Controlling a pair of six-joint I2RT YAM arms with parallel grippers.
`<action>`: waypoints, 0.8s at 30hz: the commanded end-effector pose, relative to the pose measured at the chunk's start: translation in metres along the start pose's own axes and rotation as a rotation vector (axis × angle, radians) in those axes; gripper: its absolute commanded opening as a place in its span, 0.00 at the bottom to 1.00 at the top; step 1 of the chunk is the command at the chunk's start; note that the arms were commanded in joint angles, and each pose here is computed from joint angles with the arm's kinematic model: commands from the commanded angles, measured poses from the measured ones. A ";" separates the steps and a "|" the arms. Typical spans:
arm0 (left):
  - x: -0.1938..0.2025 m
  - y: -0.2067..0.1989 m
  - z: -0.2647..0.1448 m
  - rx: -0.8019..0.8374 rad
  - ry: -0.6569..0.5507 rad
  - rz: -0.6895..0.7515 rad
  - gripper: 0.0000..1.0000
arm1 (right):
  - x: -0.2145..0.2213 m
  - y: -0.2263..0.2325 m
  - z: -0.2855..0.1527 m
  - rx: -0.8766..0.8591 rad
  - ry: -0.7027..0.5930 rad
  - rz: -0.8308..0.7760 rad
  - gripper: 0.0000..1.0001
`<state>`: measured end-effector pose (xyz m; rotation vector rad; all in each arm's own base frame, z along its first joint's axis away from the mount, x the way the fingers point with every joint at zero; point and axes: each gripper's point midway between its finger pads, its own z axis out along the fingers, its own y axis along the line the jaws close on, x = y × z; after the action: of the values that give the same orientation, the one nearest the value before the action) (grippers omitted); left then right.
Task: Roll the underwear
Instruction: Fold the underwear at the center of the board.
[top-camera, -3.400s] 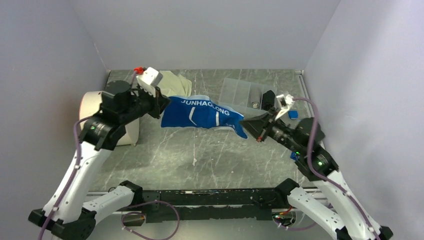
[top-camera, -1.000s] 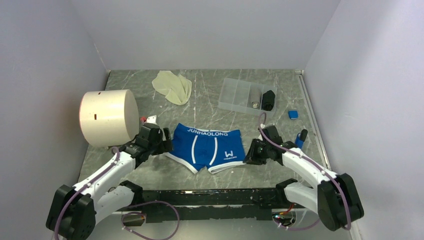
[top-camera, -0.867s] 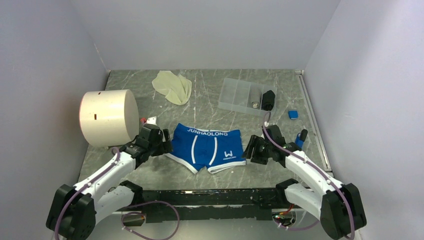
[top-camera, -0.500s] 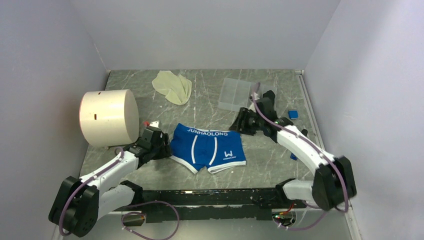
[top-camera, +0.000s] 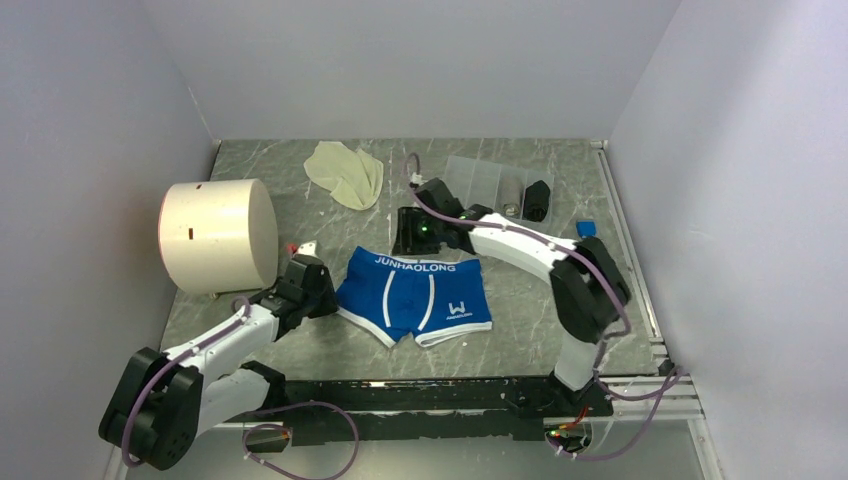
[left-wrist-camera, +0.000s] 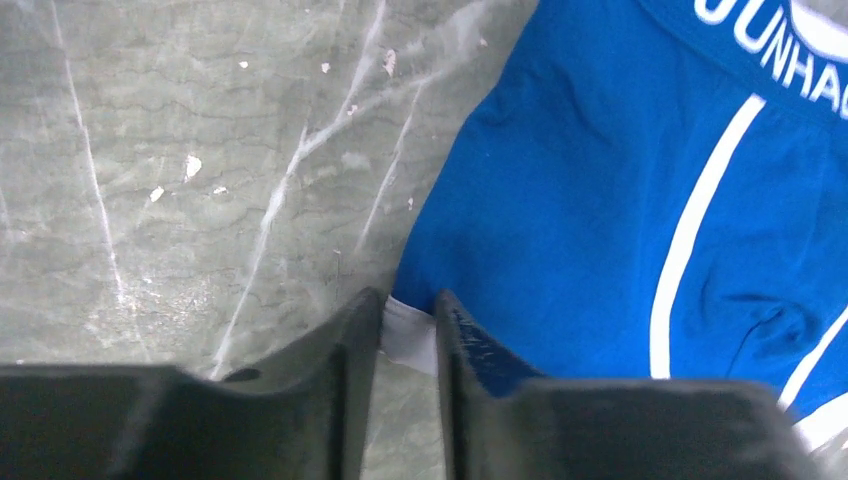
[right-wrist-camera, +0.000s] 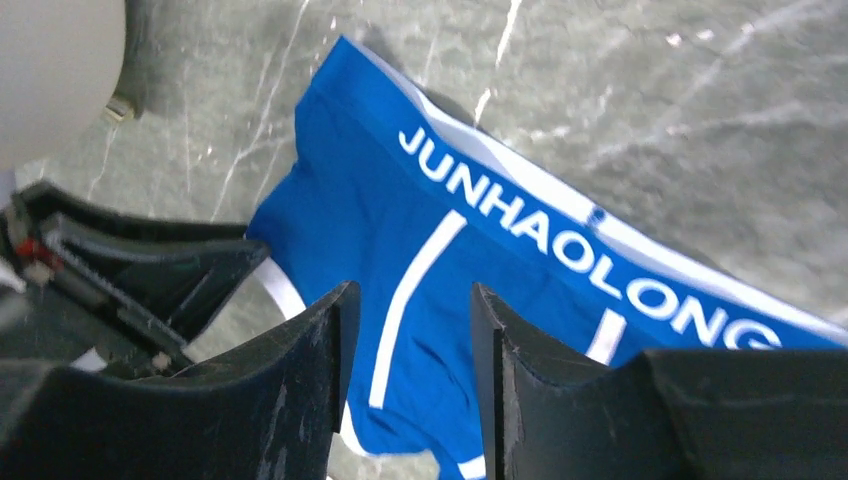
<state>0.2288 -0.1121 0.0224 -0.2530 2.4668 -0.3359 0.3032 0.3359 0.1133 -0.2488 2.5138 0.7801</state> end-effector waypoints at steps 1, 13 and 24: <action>0.011 0.007 0.004 -0.016 -0.002 -0.061 0.27 | -0.018 0.026 0.034 0.009 -0.039 -0.016 0.47; 0.008 0.017 -0.004 -0.052 -0.053 -0.104 0.15 | -0.018 0.061 0.121 0.017 0.020 -0.061 0.45; 0.010 0.010 -0.002 -0.022 -0.033 -0.112 0.15 | -0.012 0.044 0.153 0.163 0.032 -0.102 0.47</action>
<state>0.2235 -0.1048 0.0194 -0.3905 2.4058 -0.3530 0.3535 0.4587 0.0330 -0.3256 2.5625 0.6437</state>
